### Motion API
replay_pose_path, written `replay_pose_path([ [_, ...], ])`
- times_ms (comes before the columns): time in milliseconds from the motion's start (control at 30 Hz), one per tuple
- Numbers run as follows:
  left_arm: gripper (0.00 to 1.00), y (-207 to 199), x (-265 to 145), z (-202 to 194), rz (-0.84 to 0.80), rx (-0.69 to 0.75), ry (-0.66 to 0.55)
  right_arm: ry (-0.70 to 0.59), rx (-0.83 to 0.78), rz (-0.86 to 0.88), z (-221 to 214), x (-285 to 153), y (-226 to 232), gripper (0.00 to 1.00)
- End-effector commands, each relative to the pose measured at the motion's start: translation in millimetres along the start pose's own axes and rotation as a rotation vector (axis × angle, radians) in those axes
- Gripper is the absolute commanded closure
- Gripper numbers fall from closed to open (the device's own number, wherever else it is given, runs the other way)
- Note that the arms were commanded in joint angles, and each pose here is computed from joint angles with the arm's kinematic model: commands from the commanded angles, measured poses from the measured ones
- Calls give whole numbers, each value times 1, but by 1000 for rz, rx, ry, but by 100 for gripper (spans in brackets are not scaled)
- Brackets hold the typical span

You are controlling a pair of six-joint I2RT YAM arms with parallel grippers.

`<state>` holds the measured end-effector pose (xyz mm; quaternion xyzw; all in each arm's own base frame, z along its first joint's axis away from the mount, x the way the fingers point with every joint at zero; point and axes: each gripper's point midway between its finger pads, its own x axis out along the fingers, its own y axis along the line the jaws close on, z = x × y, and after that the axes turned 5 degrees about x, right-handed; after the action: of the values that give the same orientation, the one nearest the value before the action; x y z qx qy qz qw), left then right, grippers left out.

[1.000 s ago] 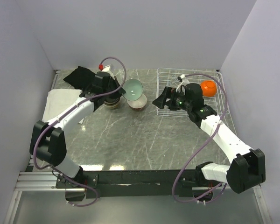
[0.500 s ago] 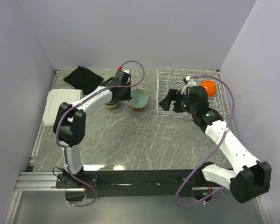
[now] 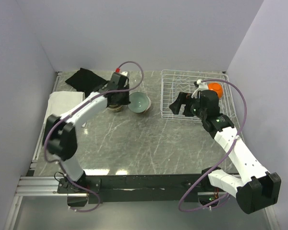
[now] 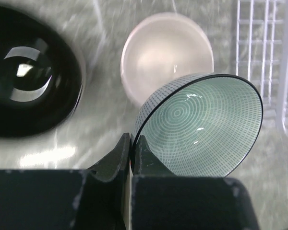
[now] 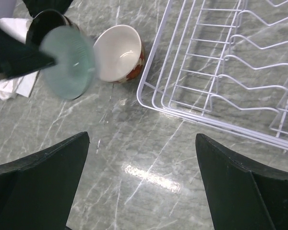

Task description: Unload the bowls from the dish rack

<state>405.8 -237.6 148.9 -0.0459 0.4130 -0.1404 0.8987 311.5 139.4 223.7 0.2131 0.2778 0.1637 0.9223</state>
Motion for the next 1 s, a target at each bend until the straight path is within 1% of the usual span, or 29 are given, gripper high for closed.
replay_pose_path([
  [0, 99, 2, -67, 12, -35, -53, -131, -54, -26, -7, 14, -3, -2, 0],
  [33, 99, 14, -63, -13, -6, -60, -88, -60, -27, -8, 16, -3, -2, 0],
  [67, 99, 17, -76, -16, -10, -71, -107, -59, -31, -13, 16, -1, -3, 0],
  [100, 99, 25, -78, -24, 2, -97, -102, -67, -34, -13, 19, 0, -2, 0],
  [133, 99, 35, -74, -48, 18, -112, -59, -69, -36, -14, 20, 1, -2, 0],
  [167, 99, 39, -82, -53, 16, -128, -69, -66, -39, -24, 19, 3, -5, 0],
  [200, 99, 47, -82, -59, 25, -157, -66, -76, -38, -21, 23, 3, -4, 0],
  [233, 99, 55, -78, -78, 38, -171, -32, -75, -41, -21, 24, 5, -4, 0],
  [300, 99, 64, -81, -86, 42, -214, -35, -73, -45, -15, 26, 8, -2, 0],
  [333, 99, 69, -76, -99, 46, -230, -17, -72, -47, -16, 27, 9, -2, 0],
  [400, 99, 80, -74, -102, 51, -278, -23, -70, -52, -13, 30, 12, -1, 0],
  [500, 99, 88, -65, -112, 58, -314, -7, -60, -66, -17, 34, 15, 0, 0],
  [833, 98, 101, -30, -121, 71, -350, 41, -49, -68, -35, 29, 17, -7, 0],
  [933, 95, 101, -28, -127, 73, -355, 68, -43, -71, -40, 26, 16, -10, 0],
  [967, 92, 101, -28, -127, 74, -358, 70, -45, -71, -42, 26, 16, -11, 0],
])
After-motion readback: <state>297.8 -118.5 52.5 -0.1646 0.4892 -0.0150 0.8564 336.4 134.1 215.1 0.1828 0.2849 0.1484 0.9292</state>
